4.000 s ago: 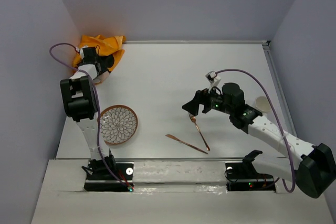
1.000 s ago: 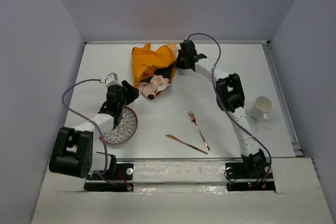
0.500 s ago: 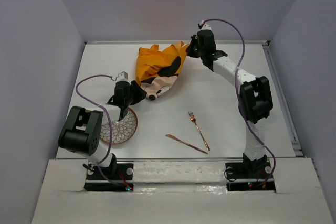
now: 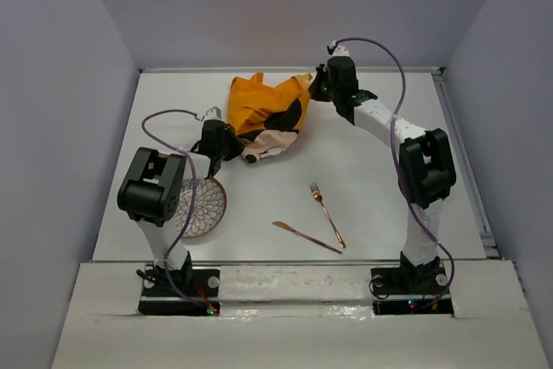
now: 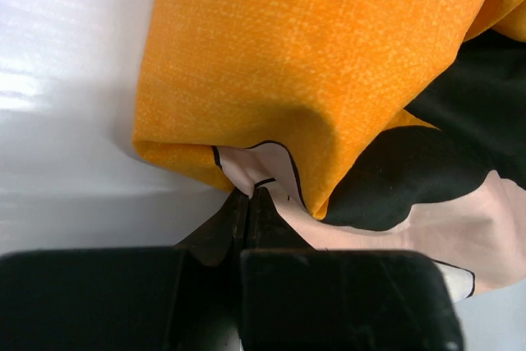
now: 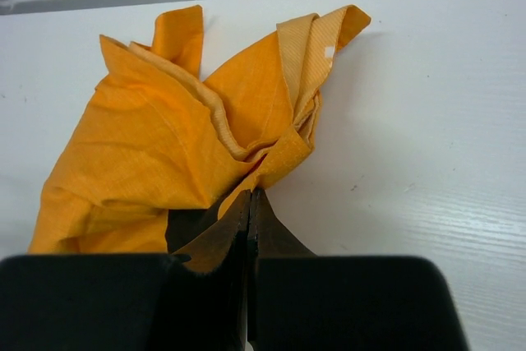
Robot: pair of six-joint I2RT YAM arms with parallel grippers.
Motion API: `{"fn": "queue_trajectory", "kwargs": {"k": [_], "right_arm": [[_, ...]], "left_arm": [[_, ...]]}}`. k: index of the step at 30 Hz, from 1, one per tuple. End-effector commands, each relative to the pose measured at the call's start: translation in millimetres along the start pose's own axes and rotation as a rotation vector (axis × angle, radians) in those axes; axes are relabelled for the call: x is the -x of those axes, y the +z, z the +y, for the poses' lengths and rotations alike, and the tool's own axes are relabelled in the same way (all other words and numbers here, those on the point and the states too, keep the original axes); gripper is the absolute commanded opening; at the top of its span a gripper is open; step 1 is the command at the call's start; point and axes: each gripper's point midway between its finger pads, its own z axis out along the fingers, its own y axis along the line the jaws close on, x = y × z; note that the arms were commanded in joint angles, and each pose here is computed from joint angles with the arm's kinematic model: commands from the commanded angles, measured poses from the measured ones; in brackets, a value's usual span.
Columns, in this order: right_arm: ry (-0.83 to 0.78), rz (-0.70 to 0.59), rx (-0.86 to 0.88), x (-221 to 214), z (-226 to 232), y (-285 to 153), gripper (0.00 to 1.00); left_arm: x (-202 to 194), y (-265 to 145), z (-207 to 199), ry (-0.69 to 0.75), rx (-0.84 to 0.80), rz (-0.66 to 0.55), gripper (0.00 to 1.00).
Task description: Set the dinner table for one person
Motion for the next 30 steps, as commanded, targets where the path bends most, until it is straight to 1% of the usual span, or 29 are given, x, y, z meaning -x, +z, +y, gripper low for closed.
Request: {"fn": "queue_trajectory", "kwargs": {"k": [1, 3, 4, 6, 7, 8, 9, 10, 11, 12, 13, 14, 16, 17, 18, 19, 20, 21, 22, 23, 24, 25, 26, 27, 28, 29, 30], "right_arm": [[-0.033, -0.148, 0.069, 59.0, 22.7, -33.8, 0.00], [-0.059, -0.170, 0.060, 69.3, 18.3, -44.0, 0.00], [-0.061, -0.186, 0.050, 80.7, 6.7, -49.2, 0.00], [-0.056, -0.223, 0.055, 104.2, 0.5, -67.2, 0.00], [-0.060, -0.245, 0.071, 118.8, 0.9, -75.4, 0.00], [-0.057, -0.252, 0.047, 130.6, -10.9, -85.4, 0.00], [-0.061, -0.267, 0.041, 140.4, -12.9, -91.8, 0.00], [-0.066, -0.282, 0.038, 150.0, -14.6, -98.6, 0.00], [-0.086, -0.305, 0.041, 160.9, -11.2, -107.4, 0.00], [-0.092, -0.330, 0.038, 171.5, -12.3, -120.6, 0.00], [-0.100, -0.341, 0.042, 175.3, -10.6, -127.7, 0.00], [-0.109, -0.337, 0.031, 170.9, -13.9, -131.0, 0.00], [-0.107, -0.360, 0.027, 174.2, -13.7, -147.8, 0.00], [-0.099, -0.343, 0.012, 160.1, -20.8, -145.4, 0.00], [-0.092, -0.342, 0.006, 153.8, -23.8, -147.3, 0.00], [-0.085, -0.335, 0.005, 145.4, -26.5, -148.6, 0.00], [-0.067, -0.328, -0.003, 128.4, -33.5, -148.7, 0.00], [-0.053, -0.314, -0.005, 116.3, -37.4, -147.9, 0.00], [-0.042, -0.298, -0.004, 103.5, -40.8, -146.3, 0.00], [-0.020, -0.288, 0.017, 93.0, -39.8, -148.2, 0.00], [-0.007, -0.252, 0.012, 66.1, -48.4, -141.8, 0.00], [0.005, -0.234, 0.015, 54.1, -50.9, -139.9, 0.00], [0.031, -0.219, 0.015, 44.5, -52.9, -138.2, 0.00], [0.044, -0.206, 0.004, 35.8, -57.1, -136.5, 0.00], [0.056, -0.177, -0.010, 20.6, -63.0, -133.8, 0.00], [0.074, -0.169, -0.022, 14.9, -66.2, -132.5, 0.00], [0.082, -0.161, -0.026, 9.7, -68.3, -130.3, 0.00]], "left_arm": [[33.9, 4.6, -22.3, 0.007, -0.038, -0.085, 0.00], [76.6, -4.0, -45.1, -0.009, -0.087, -0.174, 0.00], [109.9, -10.1, -66.5, -0.010, -0.119, -0.227, 0.00], [159.6, -22.6, -87.9, 0.016, -0.133, -0.297, 0.00], [207.8, -39.1, -119.9, 0.040, -0.147, -0.362, 0.00], [227.5, -40.6, -130.9, 0.109, -0.133, -0.376, 0.00], [232.4, -44.2, -133.9, 0.143, -0.091, -0.330, 0.00], [265.7, -58.2, -162.0, 0.179, -0.140, -0.408, 0.00], [308.9, -91.7, -188.5, 0.200, -0.127, -0.486, 0.00], [300.4, -81.3, -182.9, 0.272, -0.062, -0.419, 0.00], [313.3, -92.0, -194.2, 0.307, -0.052, -0.443, 0.00], [343.8, -123.7, -216.0, 0.324, -0.050, -0.539, 0.00], [335.9, -122.5, -213.0, 0.378, 0.019, -0.507, 0.00], [331.3, -127.5, -214.0, 0.401, 0.046, -0.507, 0.00], [326.2, -127.4, -213.1, 0.405, 0.055, -0.504, 0.03], [319.4, -126.6, -211.5, 0.407, 0.058, -0.503, 0.09], [291.1, -117.6, -192.9, 0.422, 0.081, -0.447, 0.21], [290.7, -116.5, -193.4, 0.404, 0.053, -0.489, 0.50], [251.2, -91.4, -156.1, 0.407, 0.116, -0.404, 0.65], [243.8, -91.1, -142.7, 0.370, 0.129, -0.405, 0.79], [248.5, -106.1, -142.3, 0.340, 0.110, -0.451, 0.94], [238.1, -105.7, -127.1, 0.325, 0.134, -0.429, 0.98], [220.4, -97.6, -106.9, 0.309, 0.156, -0.406, 0.99], [222.7, -111.6, -105.3, 0.270, 0.143, -0.435, 0.99], [221.8, -115.4, -104.7, 0.250, 0.126, -0.456, 0.99], [202.6, -109.7, -88.0, 0.243, 0.147, -0.422, 0.99], [199.2, -116.6, -86.7, 0.221, 0.133, -0.429, 0.99]]}}
